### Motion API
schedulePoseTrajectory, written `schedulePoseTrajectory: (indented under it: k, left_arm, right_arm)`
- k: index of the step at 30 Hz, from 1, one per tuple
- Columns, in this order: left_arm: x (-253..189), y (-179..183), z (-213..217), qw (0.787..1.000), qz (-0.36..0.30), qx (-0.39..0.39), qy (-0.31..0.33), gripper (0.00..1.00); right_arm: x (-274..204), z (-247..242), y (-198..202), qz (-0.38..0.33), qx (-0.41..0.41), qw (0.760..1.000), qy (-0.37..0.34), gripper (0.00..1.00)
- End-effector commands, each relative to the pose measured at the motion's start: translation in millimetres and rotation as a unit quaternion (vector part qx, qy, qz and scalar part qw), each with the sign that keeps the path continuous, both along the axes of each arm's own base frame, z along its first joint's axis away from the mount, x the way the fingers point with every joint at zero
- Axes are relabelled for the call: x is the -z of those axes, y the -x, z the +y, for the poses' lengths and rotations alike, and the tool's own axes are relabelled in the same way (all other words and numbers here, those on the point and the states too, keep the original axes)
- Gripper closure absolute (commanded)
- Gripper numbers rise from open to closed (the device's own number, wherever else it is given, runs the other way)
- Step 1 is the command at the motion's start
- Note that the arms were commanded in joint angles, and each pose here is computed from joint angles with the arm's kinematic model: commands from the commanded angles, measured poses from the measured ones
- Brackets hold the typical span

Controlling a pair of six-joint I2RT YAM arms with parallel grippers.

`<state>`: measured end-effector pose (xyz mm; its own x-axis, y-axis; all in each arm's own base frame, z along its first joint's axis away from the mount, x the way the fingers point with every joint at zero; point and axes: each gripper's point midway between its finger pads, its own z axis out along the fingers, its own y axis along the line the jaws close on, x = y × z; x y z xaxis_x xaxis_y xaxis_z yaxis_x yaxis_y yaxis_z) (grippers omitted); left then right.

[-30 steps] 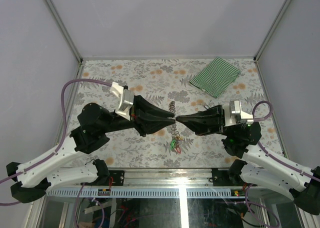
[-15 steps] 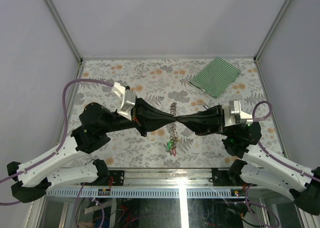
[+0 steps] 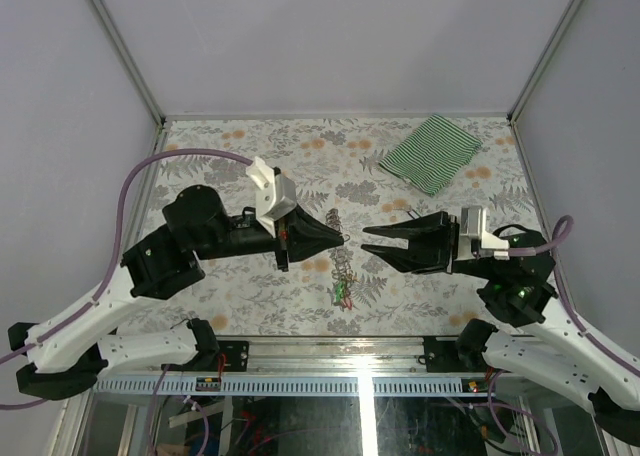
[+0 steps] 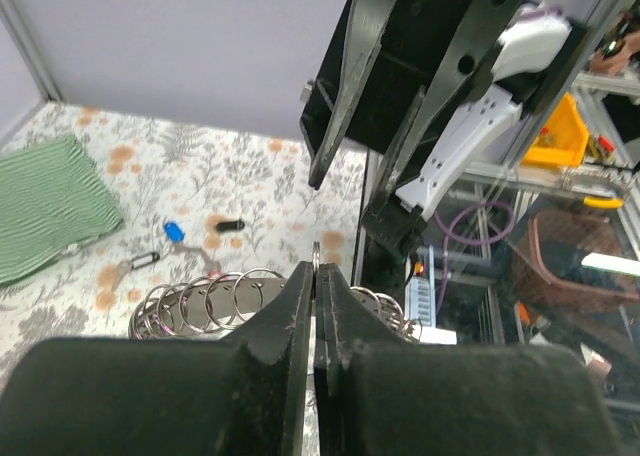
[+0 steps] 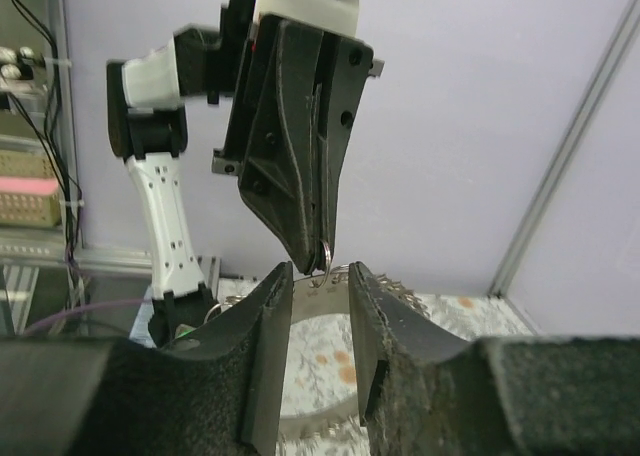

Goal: Put the keys on the keyring

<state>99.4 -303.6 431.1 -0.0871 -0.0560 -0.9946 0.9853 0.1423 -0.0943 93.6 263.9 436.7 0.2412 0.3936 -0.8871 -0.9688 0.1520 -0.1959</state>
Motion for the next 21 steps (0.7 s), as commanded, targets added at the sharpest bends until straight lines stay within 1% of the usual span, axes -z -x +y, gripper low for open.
schedulePoseTrajectory:
  k: [1, 5, 12, 15, 21]
  left_arm:
    - [18.4, -0.5, 3.2, 0.997, -0.006, 0.004, -0.078, 1.0]
    - [31.1, 0.8, 0.5, 0.993, 0.0, 0.019, -0.12, 1.0]
    - [45.6, 1.1, -1.5, 0.985, 0.001, 0.038, -0.169, 1.0]
    - [47.5, 2.6, -1.4, 0.983, 0.001, 0.045, -0.18, 1.0]
    - [46.5, 5.8, -0.8, 0.982, -0.003, 0.055, -0.18, 1.0]
  right_arm:
    - [23.6, -0.1, -9.2, 0.017, 0.031, 0.996, 0.086, 0.64]
    - [41.5, 4.1, -9.1, 0.031, 0.021, 0.991, 0.132, 0.61]
    - [54.1, 9.2, -6.8, 0.034, 0.002, 0.986, 0.163, 0.6]
    - [58.2, 11.5, -5.0, 0.035, -0.007, 0.985, 0.17, 0.6]
    - [63.4, 16.7, -3.9, 0.04, -0.022, 0.983, 0.177, 0.61]
